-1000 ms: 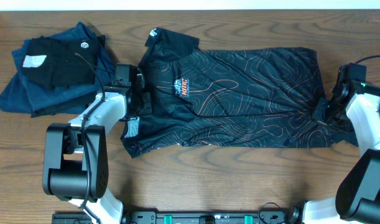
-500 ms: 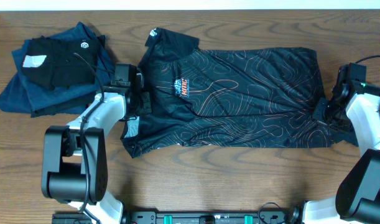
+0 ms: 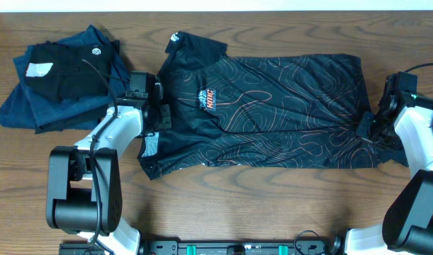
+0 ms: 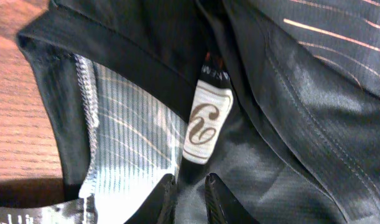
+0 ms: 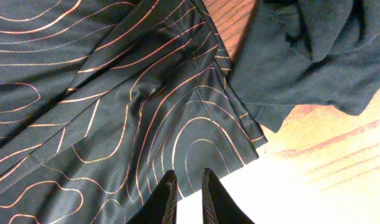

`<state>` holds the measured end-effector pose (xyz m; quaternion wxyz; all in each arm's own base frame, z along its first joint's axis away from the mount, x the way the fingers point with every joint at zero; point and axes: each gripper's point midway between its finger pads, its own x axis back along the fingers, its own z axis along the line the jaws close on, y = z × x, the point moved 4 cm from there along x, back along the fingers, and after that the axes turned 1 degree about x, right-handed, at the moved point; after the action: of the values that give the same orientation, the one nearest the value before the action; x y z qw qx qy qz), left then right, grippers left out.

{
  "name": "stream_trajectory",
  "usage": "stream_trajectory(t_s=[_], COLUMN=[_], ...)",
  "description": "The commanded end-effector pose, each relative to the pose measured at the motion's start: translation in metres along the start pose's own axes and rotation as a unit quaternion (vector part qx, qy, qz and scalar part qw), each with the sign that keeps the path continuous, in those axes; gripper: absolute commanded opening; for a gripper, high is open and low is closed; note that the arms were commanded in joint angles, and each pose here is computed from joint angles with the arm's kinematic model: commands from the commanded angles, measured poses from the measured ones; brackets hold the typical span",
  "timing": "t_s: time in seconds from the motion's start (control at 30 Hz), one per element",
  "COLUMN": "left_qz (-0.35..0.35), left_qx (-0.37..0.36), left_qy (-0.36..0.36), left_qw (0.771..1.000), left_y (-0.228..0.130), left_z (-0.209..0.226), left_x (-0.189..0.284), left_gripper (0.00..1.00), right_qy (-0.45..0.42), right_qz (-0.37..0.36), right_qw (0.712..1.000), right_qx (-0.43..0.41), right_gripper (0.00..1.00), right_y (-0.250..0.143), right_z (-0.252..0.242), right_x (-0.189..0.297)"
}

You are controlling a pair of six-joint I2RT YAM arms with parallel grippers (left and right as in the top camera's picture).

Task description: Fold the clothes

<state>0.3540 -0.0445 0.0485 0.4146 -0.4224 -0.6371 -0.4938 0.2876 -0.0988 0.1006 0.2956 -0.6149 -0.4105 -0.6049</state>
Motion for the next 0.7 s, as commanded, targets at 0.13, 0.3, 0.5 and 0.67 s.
stream_trajectory(t_s=[0.13, 0.3, 0.5, 0.67], left_qz=[0.003, 0.004, 0.008, 0.014], left_qx=[-0.006, -0.005, -0.005, -0.005], left_qy=[0.011, 0.011, 0.012, 0.013], left_qw=[1.0, 1.0, 1.0, 1.0], left_y=[-0.002, -0.003, -0.006, -0.011], left_z=[0.003, 0.003, 0.004, 0.006], left_x=[-0.005, -0.005, -0.007, -0.01], left_gripper=[0.19, 0.19, 0.19, 0.19], right_qy=[-0.001, 0.0, -0.001, 0.0], right_qz=[0.01, 0.009, 0.01, 0.01], right_qw=[1.0, 1.0, 1.0, 1.0], right_qx=[0.004, 0.004, 0.004, 0.004], right_gripper=[0.14, 0.13, 0.13, 0.13], right_y=[-0.003, -0.003, -0.003, -0.003], right_z=[-0.001, -0.001, -0.001, -0.001], right_x=[-0.004, -0.004, -0.004, -0.004])
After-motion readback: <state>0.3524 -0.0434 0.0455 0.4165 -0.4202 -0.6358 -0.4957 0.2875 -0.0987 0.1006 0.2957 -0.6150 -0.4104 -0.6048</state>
